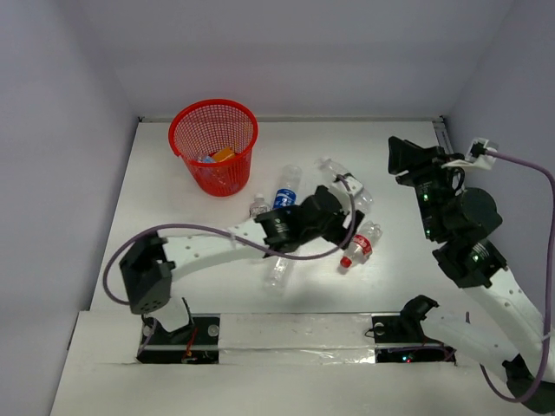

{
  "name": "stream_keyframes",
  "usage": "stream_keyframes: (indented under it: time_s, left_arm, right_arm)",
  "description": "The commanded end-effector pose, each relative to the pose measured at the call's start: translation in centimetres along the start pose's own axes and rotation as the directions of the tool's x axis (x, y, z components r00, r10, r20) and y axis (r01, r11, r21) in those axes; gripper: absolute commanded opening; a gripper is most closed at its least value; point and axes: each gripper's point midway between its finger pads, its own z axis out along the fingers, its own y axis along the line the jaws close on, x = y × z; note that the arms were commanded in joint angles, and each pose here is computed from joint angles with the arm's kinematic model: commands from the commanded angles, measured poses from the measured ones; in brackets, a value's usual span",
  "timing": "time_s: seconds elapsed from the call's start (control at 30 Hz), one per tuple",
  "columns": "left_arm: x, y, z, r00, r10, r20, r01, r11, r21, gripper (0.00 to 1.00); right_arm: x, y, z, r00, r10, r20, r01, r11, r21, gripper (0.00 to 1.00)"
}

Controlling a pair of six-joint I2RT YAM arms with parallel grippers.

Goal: Put the plastic bottles in the bin

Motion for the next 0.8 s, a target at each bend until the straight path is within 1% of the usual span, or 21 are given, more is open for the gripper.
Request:
stream_keyframes:
  time_s: [0.0, 0.03, 0.07, 0.13, 0.17, 0.23, 0.27, 0.33, 0.37, 0.5, 0.53, 0.57, 0.6, 0.63, 0.67, 0.77]
  left_arm:
    - [-2.2, -3.4, 1.3, 0.997, 0.022, 0.067, -0.024, 0.999, 0.023, 0.74]
    - [-2.6, -4.6, 2.0, 0.996, 0.014, 0.085, -0.019, 0.998, 0.059, 0.75]
    - [-1.4, -4.9, 3.6, 0.998, 0.018, 0.059, -0.022, 0.998, 0.062, 0.76]
    - [-1.0, -6.9, 4.7, 0.998, 0.015, 0.053, -0.021, 0.994, 0.106, 0.78]
    - [0.7, -6.9, 6.4, 1.0, 0.028, 0.013, -0.029, 0.995, 0.097, 0.78]
    - [0.7, -7.4, 7.6, 0.999, 0.035, 0.005, -0.035, 0.994, 0.102, 0.79]
    - [2.0, -7.3, 8.8, 0.999, 0.048, -0.023, -0.045, 0.994, 0.097, 0.8]
    - [2.1, -7.6, 9.9, 0.998, 0.054, -0.027, -0.051, 0.994, 0.092, 0.8]
    - [3.4, -7.3, 10.9, 0.996, 0.068, -0.053, -0.064, 0.995, 0.079, 0.8]
    - [5.2, -6.5, 13.3, 0.991, 0.098, -0.09, -0.096, 0.995, 0.027, 0.8]
    - [5.1, -6.3, 13.7, 0.991, 0.103, -0.087, -0.102, 0.995, 0.01, 0.8]
    - [6.4, -6.1, 14.5, 0.987, 0.113, -0.112, -0.113, 0.994, 0.002, 0.8]
    - [6.9, -6.0, 14.9, 0.985, 0.121, -0.122, -0.122, 0.992, 0.001, 0.79]
    - [6.8, -6.0, 15.3, 0.985, 0.123, -0.121, -0.124, 0.992, -0.003, 0.78]
    - [8.1, -5.7, 16.0, 0.981, 0.131, -0.145, -0.135, 0.991, -0.014, 0.78]
    - [9.6, -5.4, 17.1, 0.976, 0.137, -0.169, -0.144, 0.989, -0.026, 0.7]
  right_arm:
    - [1.0, -2.3, -1.7, 0.997, -0.059, -0.049, 0.062, 0.996, 0.06, 0.49]
    - [0.5, -2.5, -2.4, 0.998, -0.055, -0.039, 0.057, 0.997, 0.056, 0.51]
    - [0.5, -2.6, -2.7, 0.997, -0.056, -0.043, 0.059, 0.997, 0.054, 0.57]
    - [0.8, -3.3, -3.4, 0.996, -0.067, -0.058, 0.071, 0.995, 0.063, 0.64]
    - [0.5, -3.4, -3.8, 0.996, -0.065, -0.053, 0.069, 0.996, 0.063, 0.7]
    - [0.9, -3.8, -4.2, 0.995, -0.072, -0.066, 0.077, 0.995, 0.067, 0.74]
    - [1.1, -4.0, -4.5, 0.995, -0.073, -0.072, 0.078, 0.995, 0.064, 0.77]
    - [1.4, -4.2, -4.8, 0.994, -0.077, -0.082, 0.082, 0.995, 0.06, 0.78]
    - [1.9, -4.3, -4.9, 0.993, -0.079, -0.092, 0.084, 0.995, 0.055, 0.79]
    - [2.3, -4.5, -5.3, 0.991, -0.08, -0.107, 0.086, 0.995, 0.05, 0.79]
    - [2.5, -4.5, -5.3, 0.99, -0.082, -0.113, 0.088, 0.995, 0.048, 0.79]
    - [2.6, -4.4, -5.4, 0.99, -0.079, -0.116, 0.084, 0.996, 0.04, 0.79]
    - [2.7, -4.6, -5.5, 0.99, -0.08, -0.119, 0.085, 0.996, 0.04, 0.79]
    - [2.8, -4.6, -5.6, 0.989, -0.081, -0.121, 0.087, 0.995, 0.041, 0.79]
    - [2.9, -4.7, -5.6, 0.989, -0.081, -0.123, 0.087, 0.995, 0.044, 0.79]
    - [3.2, -5.0, -5.8, 0.988, -0.084, -0.131, 0.091, 0.995, 0.049, 0.79]
